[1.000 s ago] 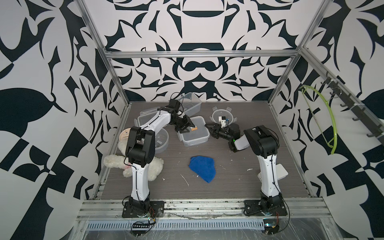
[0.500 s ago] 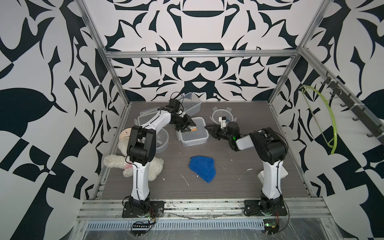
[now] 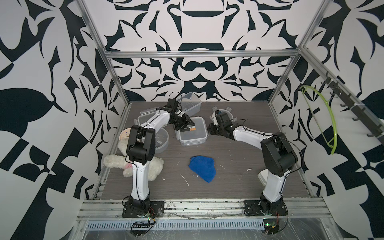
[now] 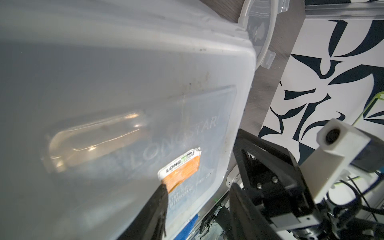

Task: Wipe the insides of the lunch boxes
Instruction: Open the fastener of the lunch box, then open the lid of the lunch box, then place the lid at the center of the board, then pick up the cleaning item at the center of the board, then pick up the lunch box from the center of the board.

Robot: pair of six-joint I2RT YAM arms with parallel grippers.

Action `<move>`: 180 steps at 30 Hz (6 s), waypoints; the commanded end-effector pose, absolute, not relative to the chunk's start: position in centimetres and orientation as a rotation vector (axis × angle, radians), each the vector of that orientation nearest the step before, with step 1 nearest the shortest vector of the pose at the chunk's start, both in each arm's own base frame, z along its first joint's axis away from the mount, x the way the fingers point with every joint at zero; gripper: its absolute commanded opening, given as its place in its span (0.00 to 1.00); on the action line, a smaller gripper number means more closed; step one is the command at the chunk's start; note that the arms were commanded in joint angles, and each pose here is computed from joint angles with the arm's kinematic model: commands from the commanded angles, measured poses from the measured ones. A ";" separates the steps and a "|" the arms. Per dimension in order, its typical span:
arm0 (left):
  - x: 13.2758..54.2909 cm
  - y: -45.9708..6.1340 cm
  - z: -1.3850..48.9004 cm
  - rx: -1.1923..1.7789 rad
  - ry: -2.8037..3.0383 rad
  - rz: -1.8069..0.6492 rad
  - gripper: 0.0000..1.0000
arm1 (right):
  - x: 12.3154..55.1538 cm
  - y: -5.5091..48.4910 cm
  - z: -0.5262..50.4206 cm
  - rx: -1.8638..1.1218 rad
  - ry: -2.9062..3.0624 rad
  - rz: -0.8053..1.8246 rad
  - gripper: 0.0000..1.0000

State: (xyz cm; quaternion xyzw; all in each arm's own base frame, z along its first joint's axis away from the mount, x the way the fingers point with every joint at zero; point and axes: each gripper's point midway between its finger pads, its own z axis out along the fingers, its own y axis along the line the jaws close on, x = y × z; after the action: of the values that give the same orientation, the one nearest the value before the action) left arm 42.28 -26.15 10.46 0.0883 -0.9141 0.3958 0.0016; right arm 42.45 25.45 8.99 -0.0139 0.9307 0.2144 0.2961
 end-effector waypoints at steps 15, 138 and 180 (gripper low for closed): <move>39.5 -23.7 0.4 0.385 -2.804 0.921 0.53 | 44.7 25.6 13.6 -0.057 2.264 1.302 1.00; 43.0 -19.9 15.6 0.381 -3.090 1.016 0.55 | 24.7 28.7 11.0 -0.474 2.537 0.399 0.74; 42.0 -22.5 6.8 0.365 -3.030 0.759 0.47 | 46.4 39.0 12.7 -0.550 2.497 0.604 0.00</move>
State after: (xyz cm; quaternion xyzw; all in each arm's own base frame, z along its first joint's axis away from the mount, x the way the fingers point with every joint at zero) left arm 41.75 -22.19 6.99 0.1181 -0.9613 0.2487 -0.0073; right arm 48.04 38.08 9.22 -0.1880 0.9255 0.1895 0.2688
